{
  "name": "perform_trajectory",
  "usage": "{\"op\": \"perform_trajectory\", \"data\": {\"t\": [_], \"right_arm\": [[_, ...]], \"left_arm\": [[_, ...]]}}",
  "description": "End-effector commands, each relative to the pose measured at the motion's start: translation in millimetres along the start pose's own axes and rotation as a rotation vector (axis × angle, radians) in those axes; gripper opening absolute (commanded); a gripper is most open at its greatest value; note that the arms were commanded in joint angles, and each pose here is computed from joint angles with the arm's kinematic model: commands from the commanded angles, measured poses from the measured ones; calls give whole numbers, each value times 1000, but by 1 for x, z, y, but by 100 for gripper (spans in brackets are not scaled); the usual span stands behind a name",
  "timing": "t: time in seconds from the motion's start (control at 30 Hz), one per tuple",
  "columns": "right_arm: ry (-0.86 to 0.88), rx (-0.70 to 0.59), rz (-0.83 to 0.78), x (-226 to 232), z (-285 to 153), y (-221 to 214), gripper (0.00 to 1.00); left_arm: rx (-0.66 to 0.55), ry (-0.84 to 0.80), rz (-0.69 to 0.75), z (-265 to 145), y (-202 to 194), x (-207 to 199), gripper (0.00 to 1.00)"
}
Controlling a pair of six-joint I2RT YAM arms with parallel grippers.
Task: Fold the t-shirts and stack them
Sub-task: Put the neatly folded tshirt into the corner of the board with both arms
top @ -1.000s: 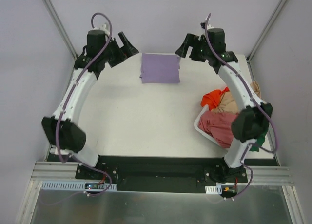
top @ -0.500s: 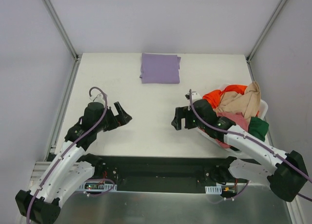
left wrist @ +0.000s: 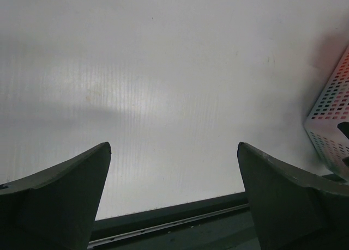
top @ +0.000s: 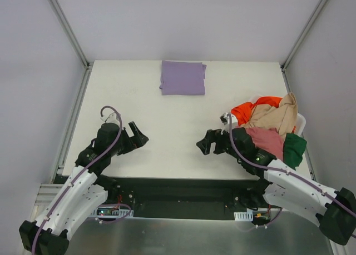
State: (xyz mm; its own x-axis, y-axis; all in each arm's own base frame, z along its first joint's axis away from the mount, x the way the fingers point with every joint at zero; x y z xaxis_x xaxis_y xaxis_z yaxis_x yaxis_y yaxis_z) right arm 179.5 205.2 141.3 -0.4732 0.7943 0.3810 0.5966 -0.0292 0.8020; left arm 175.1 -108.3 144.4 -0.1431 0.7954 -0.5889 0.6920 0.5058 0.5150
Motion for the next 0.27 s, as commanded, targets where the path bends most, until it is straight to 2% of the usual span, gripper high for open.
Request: {"op": "perform_trajectory", "data": {"t": [0.0,0.23], "right_arm": [[12,-128,24,5,-6,23,96],[-6,-184,-8,0,-12,29,96]], "left_arm": [[-15,8,0,2,0,2,99],[-46,44,6,0,5,8,99]]}}
Point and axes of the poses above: each gripper's point midway between its finger pads, its own z axis out along the fingers, its own x axis along the line the jaws close on, y = z × x, the point moved 3 cm from there along -z, back along the fingers, and after that the axes turned 3 degrees about -z, right-handed, at the moved point
